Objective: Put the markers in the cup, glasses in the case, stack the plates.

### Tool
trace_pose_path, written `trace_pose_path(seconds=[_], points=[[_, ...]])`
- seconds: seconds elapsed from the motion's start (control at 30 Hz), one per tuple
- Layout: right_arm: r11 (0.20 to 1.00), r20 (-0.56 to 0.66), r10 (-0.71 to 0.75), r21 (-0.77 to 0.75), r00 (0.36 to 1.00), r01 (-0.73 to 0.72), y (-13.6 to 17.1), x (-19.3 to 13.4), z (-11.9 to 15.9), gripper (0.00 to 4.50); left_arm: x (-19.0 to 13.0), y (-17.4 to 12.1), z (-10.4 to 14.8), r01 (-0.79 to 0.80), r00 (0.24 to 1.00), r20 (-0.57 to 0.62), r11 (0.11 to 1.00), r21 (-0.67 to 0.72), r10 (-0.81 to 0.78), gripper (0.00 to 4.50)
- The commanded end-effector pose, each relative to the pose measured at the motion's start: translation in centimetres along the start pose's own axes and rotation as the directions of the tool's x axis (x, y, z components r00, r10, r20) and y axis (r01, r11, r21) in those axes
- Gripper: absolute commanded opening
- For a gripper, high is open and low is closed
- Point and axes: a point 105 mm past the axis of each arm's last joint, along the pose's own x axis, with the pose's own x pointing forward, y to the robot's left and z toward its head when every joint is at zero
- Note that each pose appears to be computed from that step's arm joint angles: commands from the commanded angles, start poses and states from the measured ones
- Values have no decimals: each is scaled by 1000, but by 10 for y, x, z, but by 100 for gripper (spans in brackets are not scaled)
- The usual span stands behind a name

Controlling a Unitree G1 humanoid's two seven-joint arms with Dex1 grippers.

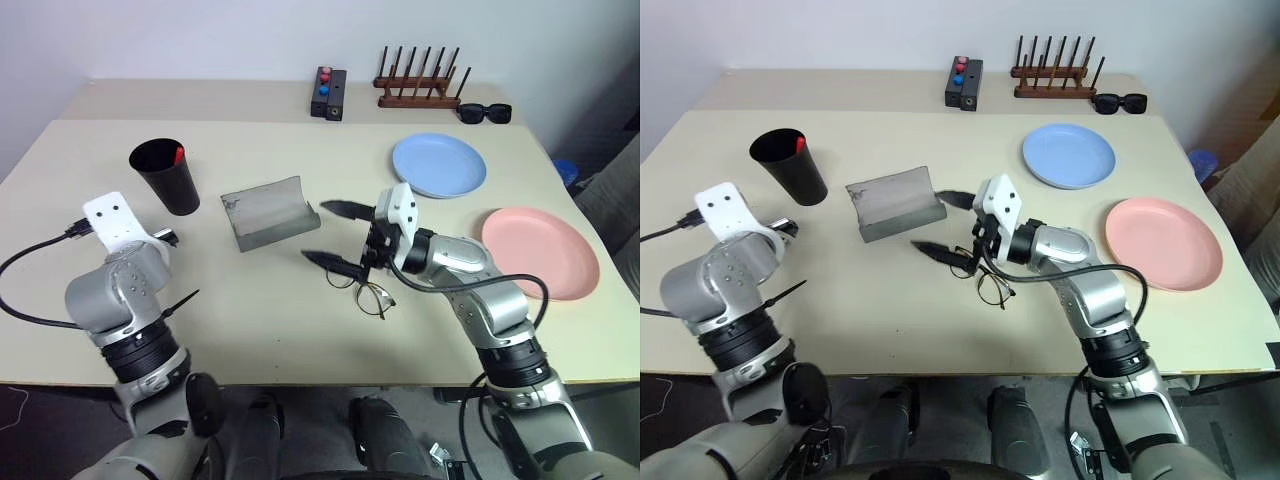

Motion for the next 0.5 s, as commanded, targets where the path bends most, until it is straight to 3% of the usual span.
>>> trace_pose_path(seconds=[0.03, 0.43, 0.5], points=[[997, -6, 68, -41, 998, -68, 12, -1, 5, 450, -1, 6, 10, -75, 997, 19, 997, -15, 76, 446], [996, -40, 37, -74, 999, -40, 9, -4, -4, 450, 12, 10, 6, -162, 985, -80, 980, -117, 153, 446], [996, -40, 36, -75, 999, -39, 10, -4, -5, 450, 13, 11, 2, -171, 981, -108, 978, -119, 158, 364]])
